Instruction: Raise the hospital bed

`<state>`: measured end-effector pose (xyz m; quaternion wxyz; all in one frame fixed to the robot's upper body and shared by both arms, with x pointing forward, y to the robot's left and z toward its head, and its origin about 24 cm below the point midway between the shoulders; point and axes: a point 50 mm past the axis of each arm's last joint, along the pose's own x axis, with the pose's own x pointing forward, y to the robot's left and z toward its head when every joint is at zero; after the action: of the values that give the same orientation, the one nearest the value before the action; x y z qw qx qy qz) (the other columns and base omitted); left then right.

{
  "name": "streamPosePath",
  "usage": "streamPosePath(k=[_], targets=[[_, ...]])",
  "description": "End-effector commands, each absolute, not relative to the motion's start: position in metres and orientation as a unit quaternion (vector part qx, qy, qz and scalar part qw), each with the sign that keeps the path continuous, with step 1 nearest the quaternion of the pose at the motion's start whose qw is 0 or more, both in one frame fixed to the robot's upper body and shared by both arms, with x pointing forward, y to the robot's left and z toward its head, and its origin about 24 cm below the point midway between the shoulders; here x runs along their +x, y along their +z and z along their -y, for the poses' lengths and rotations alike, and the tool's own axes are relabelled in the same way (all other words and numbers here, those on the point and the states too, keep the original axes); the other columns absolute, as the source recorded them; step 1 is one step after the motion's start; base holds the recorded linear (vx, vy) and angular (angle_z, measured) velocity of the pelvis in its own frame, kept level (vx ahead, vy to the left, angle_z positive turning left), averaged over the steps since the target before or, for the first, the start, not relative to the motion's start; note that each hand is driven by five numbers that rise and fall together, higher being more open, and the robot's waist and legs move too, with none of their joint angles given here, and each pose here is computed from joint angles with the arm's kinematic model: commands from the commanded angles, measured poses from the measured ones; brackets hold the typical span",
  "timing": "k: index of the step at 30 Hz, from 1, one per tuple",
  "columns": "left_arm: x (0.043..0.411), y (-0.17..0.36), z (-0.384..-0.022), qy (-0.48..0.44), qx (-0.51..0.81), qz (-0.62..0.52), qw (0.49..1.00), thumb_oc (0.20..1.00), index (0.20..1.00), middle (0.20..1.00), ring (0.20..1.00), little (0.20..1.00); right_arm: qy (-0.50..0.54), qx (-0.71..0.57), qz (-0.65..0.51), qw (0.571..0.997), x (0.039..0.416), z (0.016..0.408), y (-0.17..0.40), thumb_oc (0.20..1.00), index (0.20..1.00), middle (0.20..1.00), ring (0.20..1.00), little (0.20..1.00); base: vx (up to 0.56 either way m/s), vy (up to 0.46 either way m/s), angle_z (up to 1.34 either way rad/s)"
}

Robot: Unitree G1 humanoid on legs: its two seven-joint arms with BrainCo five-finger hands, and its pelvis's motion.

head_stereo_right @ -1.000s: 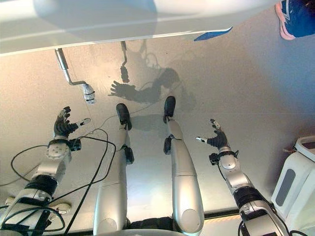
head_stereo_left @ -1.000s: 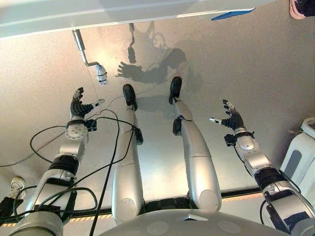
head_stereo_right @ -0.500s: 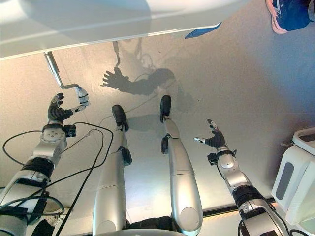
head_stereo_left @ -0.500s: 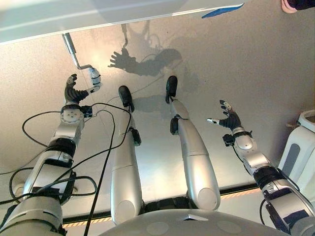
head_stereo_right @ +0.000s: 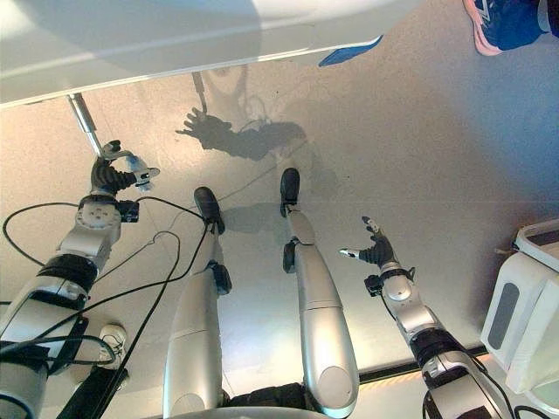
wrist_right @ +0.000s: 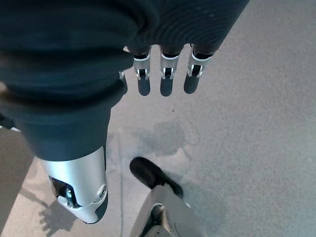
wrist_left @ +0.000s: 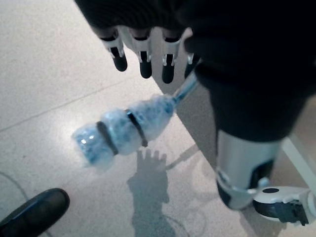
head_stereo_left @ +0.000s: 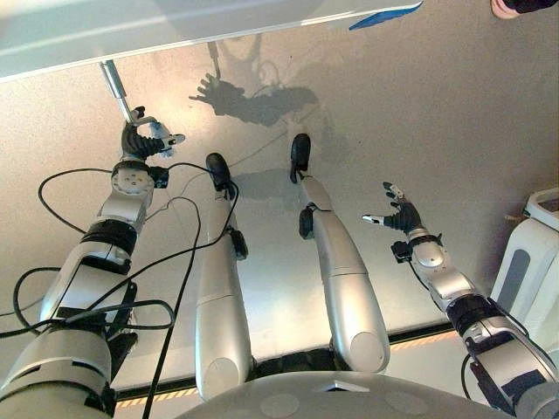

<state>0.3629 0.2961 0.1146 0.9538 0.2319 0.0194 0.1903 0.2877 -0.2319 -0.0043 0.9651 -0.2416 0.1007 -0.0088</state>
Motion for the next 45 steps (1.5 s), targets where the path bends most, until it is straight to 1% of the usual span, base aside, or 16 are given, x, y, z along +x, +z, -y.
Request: streamPosePath(k=[1,20,33,34,35,45], targets=[[0.361,0.125,-0.310,0.206,0.266,-0.018,0.942,1.000,1.000,1.000,1.000,1.000,0.005,-0.246,-0.108,0.963,0.284,0.231,-0.008,1.000,1.000,1.000,1.000,1.000,0.00,0.000,0.00],[0.370,0.108,-0.292,0.181,0.229,-0.058,0.954,1.000,1.000,1.000,1.000,1.000,0.013,-0.251,-0.104,0.962,0.292,0.223,-0.005,1.000,1.000,1.000,1.000,1.000,0.00,0.000,0.00],[0.369,0.102,-0.289,0.177,0.213,-0.064,0.959,1.000,1.000,1.000,1.000,1.000,0.008,-0.253,-0.106,0.962,0.292,0.226,-0.005,1.000,1.000,1.000,1.000,1.000,0.00,0.000,0.00],[0.369,0.103,-0.289,0.178,0.214,-0.062,0.958,0.548,0.548,0.548,0.548,0.548,0.008,-0.253,-0.107,0.961,0.292,0.225,-0.006,1.000,1.000,1.000,1.000,1.000,0.00,0.000,0.00],[0.369,0.104,-0.290,0.177,0.220,-0.062,0.957,0.200,0.200,0.200,0.200,0.200,0.009,-0.253,-0.107,0.961,0.292,0.225,-0.006,1.000,1.000,1.000,1.000,1.000,0.00,0.000,0.00],[0.366,0.101,-0.295,0.182,0.230,-0.067,0.954,0.200,0.200,0.200,0.200,0.200,0.013,-0.261,-0.113,0.959,0.289,0.226,-0.009,1.000,1.000,1.000,1.000,1.000,0.00,0.000,0.00]])
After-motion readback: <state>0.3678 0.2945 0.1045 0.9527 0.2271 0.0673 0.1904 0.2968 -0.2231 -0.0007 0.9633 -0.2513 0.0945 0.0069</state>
